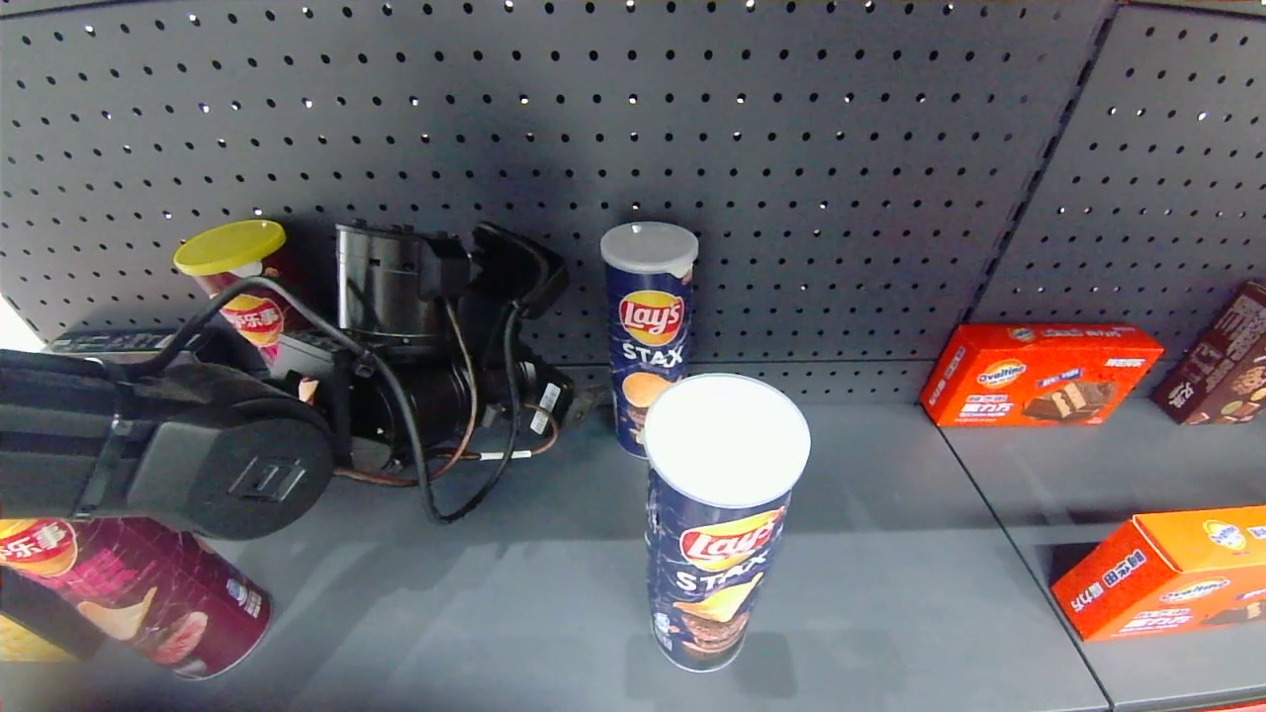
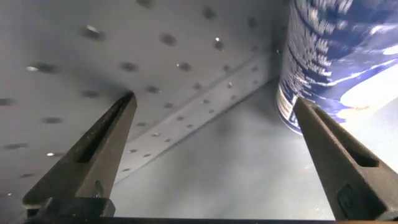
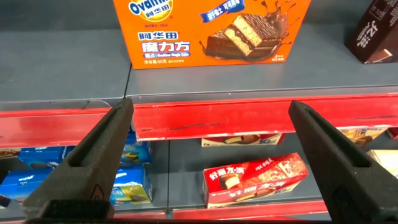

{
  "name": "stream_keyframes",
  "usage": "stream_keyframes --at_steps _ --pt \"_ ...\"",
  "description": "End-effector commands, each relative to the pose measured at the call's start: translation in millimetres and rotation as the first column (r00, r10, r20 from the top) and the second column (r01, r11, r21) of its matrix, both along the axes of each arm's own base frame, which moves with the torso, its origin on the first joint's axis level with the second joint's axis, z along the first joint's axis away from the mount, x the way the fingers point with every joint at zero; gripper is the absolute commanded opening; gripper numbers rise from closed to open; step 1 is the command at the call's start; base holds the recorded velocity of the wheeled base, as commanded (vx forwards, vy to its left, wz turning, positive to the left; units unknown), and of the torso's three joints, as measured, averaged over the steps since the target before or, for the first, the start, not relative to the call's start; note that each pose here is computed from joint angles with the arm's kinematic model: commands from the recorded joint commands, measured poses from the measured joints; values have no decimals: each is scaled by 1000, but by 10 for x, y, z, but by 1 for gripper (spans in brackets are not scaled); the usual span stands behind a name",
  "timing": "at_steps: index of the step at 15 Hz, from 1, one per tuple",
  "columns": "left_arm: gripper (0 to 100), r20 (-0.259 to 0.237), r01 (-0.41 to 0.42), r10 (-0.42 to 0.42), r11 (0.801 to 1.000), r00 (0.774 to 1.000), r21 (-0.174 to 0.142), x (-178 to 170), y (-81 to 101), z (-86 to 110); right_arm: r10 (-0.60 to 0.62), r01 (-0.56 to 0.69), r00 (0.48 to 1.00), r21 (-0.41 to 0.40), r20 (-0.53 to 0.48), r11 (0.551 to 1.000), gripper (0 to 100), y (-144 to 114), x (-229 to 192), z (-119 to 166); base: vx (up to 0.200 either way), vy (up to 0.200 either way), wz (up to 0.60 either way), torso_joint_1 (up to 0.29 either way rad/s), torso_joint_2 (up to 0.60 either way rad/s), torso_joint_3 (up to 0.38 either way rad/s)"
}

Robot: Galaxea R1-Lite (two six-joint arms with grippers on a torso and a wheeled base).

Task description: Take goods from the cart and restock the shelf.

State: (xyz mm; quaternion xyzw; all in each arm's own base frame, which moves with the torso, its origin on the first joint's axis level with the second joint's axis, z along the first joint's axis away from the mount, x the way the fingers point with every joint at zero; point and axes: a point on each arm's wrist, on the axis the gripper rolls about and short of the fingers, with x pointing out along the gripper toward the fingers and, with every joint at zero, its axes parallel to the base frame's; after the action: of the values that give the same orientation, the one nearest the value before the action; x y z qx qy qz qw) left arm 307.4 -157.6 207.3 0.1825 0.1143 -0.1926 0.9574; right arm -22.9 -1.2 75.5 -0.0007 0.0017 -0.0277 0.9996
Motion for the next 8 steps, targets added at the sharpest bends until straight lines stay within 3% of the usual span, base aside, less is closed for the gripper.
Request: stream_keyframes --at_steps 1,4,8 --pt "100 44 4 -3 1000 999 -20 -236 113 199 0 0 1000 0 0 1000 100 0 0 0 0 0 0 0 0 0" --pt "100 28 34 -33 999 999 -28 -708 289 184 0 0 1000 0 0 1000 100 0 0 0 0 0 0 0 0 0" --pt "100 52 119 -113 985 992 -123 -1240 332 256 0 0 1000 0 0 1000 100 0 0 0 0 0 0 0 0 0"
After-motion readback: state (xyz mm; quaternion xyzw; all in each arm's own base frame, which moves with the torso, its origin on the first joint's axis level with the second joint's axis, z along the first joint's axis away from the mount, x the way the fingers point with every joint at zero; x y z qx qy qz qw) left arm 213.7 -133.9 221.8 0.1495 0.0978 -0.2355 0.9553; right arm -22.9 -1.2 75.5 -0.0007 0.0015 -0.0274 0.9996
